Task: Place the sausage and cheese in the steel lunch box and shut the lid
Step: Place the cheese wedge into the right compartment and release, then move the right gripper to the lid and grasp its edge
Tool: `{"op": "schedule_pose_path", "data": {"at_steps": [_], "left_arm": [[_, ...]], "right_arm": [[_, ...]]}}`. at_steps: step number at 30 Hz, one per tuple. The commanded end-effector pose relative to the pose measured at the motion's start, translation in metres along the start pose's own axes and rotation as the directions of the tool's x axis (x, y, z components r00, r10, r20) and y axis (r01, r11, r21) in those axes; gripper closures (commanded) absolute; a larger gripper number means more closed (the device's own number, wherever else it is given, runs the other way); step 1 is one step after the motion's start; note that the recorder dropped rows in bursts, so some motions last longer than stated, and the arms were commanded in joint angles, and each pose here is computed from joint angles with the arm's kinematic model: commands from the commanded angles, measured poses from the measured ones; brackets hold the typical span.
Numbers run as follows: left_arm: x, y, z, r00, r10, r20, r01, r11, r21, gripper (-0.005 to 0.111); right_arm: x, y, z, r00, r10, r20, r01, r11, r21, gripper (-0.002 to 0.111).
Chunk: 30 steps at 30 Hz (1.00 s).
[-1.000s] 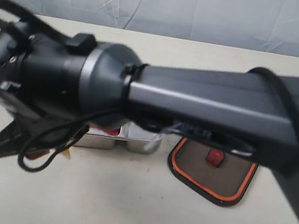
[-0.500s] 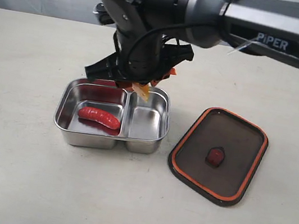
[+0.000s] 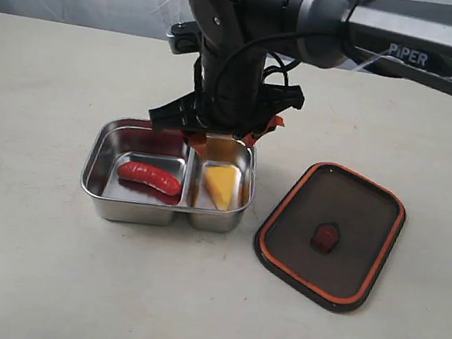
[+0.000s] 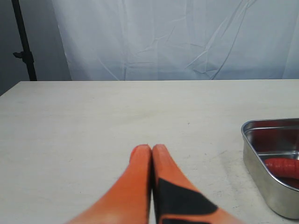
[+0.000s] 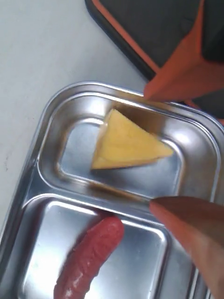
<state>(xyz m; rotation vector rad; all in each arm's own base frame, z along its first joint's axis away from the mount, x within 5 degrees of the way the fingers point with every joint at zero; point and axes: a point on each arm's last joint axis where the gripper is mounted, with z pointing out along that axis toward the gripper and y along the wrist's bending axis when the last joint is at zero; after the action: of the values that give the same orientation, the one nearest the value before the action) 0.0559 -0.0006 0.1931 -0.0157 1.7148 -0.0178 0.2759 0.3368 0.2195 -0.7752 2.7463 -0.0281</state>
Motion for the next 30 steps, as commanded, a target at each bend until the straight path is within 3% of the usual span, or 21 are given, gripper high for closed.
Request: {"op": "schedule_pose_path", "data": {"at_steps": [1, 4, 10, 17, 21, 30], "left_arm": [[0.0, 0.0, 0.0, 1.0, -0.008, 0.015, 0.008, 1.0, 0.004, 0.107], [0.0, 0.0, 0.0, 1.0, -0.008, 0.015, 0.008, 1.0, 0.004, 0.107], [0.0, 0.0, 0.0, 1.0, -0.008, 0.015, 0.008, 1.0, 0.004, 0.107], [0.0, 0.0, 0.0, 1.0, -0.011, 0.015, 0.011, 1.0, 0.005, 0.107], [0.0, 0.0, 0.0, 1.0, -0.011, 0.015, 0.011, 1.0, 0.005, 0.107], [0.0, 0.0, 0.0, 1.0, -0.011, 0.015, 0.011, 1.0, 0.005, 0.107]], "right_arm": [[0.0, -0.009, -0.006, 1.0, -0.022, -0.001, 0.022, 0.998, 0.052, 0.052], [0.005, -0.021, -0.014, 0.998, -0.01, -0.059, 0.017, 0.993, 0.121, 0.052], [-0.002, -0.063, -0.031, 0.986, 0.162, -0.028, -0.158, 0.982, 0.1, 0.052], [0.02, -0.124, -0.014, 0.907, 0.402, -0.129, -0.385, 0.913, 0.134, 0.052], [0.05, -0.137, 0.013, 0.846, 0.472, -0.248, -0.442, 0.881, 0.171, 0.052], [0.105, -0.142, 0.06, 0.787, 0.544, -0.29, -0.492, 0.838, 0.236, 0.052]]}}
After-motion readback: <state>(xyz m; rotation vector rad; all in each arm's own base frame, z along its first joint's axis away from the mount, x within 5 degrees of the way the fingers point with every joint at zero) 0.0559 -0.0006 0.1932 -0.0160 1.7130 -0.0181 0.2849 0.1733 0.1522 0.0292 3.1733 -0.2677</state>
